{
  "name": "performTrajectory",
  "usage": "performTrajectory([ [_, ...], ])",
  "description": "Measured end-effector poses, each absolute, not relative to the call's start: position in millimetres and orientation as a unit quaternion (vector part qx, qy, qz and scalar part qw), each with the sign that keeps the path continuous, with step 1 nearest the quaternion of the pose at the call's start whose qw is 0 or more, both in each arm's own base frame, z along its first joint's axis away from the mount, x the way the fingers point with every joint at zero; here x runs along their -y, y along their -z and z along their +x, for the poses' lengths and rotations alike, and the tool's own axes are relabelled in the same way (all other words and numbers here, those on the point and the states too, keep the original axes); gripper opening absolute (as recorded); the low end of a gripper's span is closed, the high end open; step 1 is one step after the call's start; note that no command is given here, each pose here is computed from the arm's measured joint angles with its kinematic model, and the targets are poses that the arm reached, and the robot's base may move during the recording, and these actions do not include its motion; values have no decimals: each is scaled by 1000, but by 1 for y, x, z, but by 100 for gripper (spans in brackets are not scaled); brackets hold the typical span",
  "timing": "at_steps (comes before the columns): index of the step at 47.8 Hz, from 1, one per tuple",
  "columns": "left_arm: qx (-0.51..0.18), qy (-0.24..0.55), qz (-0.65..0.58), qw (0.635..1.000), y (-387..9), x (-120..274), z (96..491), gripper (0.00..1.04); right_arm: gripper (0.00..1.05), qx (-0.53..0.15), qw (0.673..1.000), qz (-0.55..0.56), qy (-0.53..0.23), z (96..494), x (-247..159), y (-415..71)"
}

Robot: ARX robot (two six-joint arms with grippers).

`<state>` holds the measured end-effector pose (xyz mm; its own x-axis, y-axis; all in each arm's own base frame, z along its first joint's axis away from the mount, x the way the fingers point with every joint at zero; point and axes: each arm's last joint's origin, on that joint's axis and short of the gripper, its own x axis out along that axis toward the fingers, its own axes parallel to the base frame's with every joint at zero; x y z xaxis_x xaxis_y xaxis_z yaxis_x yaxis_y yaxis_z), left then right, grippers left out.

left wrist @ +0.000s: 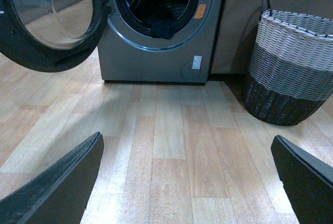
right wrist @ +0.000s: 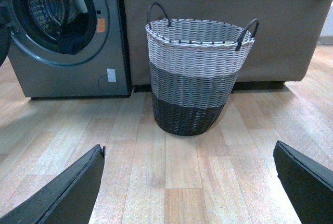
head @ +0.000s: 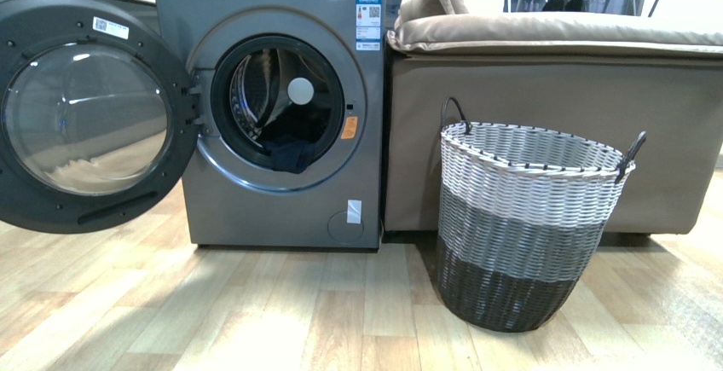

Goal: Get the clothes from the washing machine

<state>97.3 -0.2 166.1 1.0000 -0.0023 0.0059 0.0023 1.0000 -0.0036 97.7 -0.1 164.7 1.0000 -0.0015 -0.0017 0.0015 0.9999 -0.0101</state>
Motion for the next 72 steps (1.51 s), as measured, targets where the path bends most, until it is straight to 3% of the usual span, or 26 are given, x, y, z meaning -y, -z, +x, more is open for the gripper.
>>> performTrajectory([
  [72, 3, 1, -2, 1000, -166, 0, 97, 98, 97, -1, 1000, -5, 0, 98, 0, -165],
])
